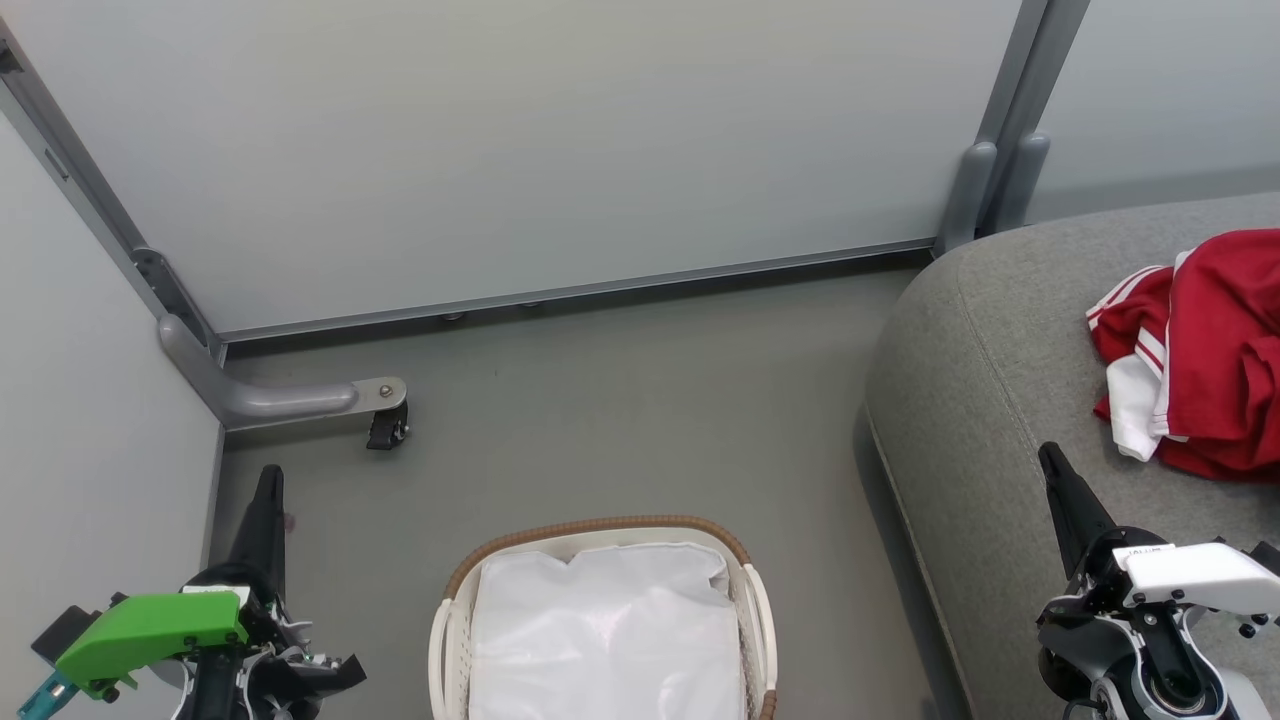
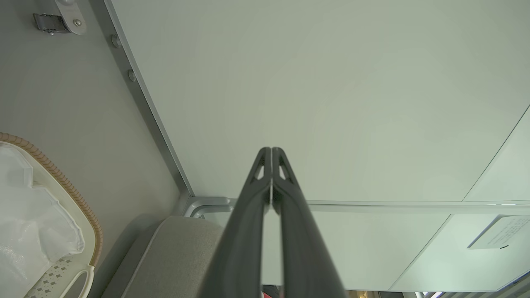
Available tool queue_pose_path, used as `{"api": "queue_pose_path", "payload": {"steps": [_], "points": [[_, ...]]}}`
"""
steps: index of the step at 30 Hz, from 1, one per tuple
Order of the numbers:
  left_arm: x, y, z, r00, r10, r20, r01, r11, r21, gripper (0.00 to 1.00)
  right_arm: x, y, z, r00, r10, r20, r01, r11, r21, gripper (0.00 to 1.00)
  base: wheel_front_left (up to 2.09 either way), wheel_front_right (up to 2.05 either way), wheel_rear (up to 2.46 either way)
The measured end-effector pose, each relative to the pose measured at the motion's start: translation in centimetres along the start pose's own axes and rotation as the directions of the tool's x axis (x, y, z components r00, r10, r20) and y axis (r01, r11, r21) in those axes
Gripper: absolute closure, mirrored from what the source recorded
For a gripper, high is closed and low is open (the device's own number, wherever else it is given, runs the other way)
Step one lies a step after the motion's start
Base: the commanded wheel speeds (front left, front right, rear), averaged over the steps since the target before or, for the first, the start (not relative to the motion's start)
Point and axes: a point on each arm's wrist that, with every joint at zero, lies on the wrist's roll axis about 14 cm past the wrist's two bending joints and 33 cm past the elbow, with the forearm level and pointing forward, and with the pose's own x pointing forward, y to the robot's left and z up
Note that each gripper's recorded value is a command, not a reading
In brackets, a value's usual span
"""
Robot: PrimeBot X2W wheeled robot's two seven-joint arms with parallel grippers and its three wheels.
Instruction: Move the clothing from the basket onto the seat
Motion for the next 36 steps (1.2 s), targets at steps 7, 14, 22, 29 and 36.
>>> {"api": "queue_pose_path", "payload": {"steps": [7,14,22,29,36], "points": [[0.00,0.00,0.00,1.000,0.000,0.000,0.000,1.000,0.000,1.00,0.00,0.00,0.00,1.000,0.000,0.000,0.000,1.000,0.000,1.00,0.00,0.00,0.00],[0.00,0.00,0.00,1.000,0.000,0.000,0.000,1.000,0.000,1.00,0.00,0.00,0.00,1.000,0.000,0.000,0.000,1.000,0.000,1.00,0.00,0.00,0.00],[0.00,0.00,0.00,1.000,0.000,0.000,0.000,1.000,0.000,1.00,0.00,0.00,0.00,1.000,0.000,0.000,0.000,1.000,0.000,1.00,0.00,0.00,0.00],[0.00,0.00,0.00,1.000,0.000,0.000,0.000,1.000,0.000,1.00,0.00,0.00,0.00,1.000,0.000,0.000,0.000,1.000,0.000,1.00,0.00,0.00,0.00],[0.00,0.00,0.00,1.000,0.000,0.000,0.000,1.000,0.000,1.00,0.00,0.00,0.00,1.000,0.000,0.000,0.000,1.000,0.000,1.00,0.00,0.00,0.00]]}}
